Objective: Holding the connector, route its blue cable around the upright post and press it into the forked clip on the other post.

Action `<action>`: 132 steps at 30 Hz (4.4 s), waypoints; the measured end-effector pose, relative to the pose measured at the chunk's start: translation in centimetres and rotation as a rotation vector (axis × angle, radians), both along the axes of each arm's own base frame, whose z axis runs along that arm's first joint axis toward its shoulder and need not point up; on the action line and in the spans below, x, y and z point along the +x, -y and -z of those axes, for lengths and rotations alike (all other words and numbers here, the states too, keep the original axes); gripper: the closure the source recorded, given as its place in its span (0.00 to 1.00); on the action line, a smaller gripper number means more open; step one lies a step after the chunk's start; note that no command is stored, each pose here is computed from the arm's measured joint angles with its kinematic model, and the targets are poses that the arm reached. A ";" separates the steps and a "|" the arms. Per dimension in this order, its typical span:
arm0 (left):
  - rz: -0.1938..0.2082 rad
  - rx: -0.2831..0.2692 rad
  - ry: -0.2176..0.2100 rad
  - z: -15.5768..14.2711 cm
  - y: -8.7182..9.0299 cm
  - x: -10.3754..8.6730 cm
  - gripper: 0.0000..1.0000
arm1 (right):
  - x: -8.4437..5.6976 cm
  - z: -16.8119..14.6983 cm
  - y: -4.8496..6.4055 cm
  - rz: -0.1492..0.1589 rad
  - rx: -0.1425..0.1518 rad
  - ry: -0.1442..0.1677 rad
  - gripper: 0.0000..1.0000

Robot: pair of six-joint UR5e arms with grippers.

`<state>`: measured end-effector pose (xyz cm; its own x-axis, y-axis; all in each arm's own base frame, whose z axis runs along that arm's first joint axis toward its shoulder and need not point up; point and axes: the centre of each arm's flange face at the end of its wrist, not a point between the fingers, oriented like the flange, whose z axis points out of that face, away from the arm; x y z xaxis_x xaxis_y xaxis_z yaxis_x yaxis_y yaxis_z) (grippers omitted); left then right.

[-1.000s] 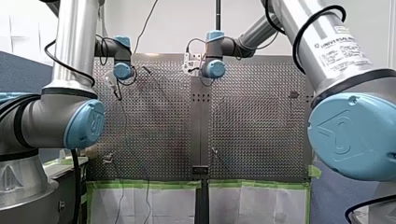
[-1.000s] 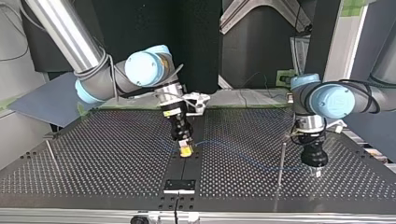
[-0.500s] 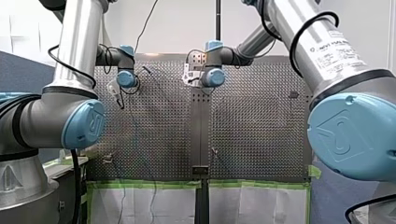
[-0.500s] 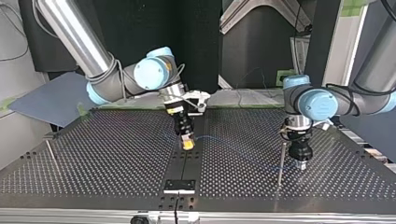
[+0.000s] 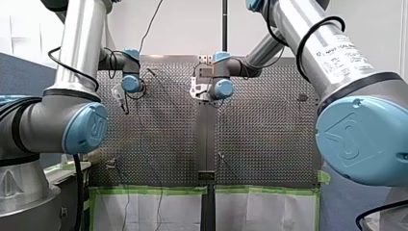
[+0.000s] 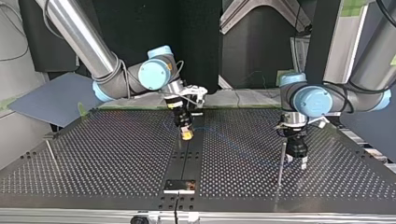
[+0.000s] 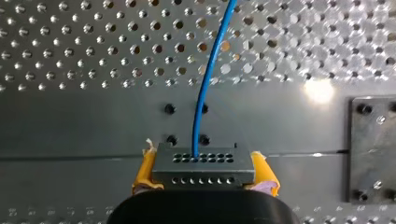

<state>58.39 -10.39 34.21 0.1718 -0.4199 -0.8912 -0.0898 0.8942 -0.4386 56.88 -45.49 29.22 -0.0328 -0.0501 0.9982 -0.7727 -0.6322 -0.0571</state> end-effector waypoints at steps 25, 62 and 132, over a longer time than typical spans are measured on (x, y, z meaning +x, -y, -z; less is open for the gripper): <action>-0.001 -0.004 -0.026 0.5 1.2 -0.6 0.00 | -3.1 7.2 -0.8 0.030 0.048 -0.023 1.00; 0.000 -0.003 -0.027 0.5 1.4 -0.6 0.00 | -8.8 14.6 -2.2 0.139 0.105 -0.081 1.00; -0.007 -0.002 -0.028 0.5 1.3 -0.7 0.00 | -22.0 35.7 -1.6 0.320 0.227 -0.178 1.00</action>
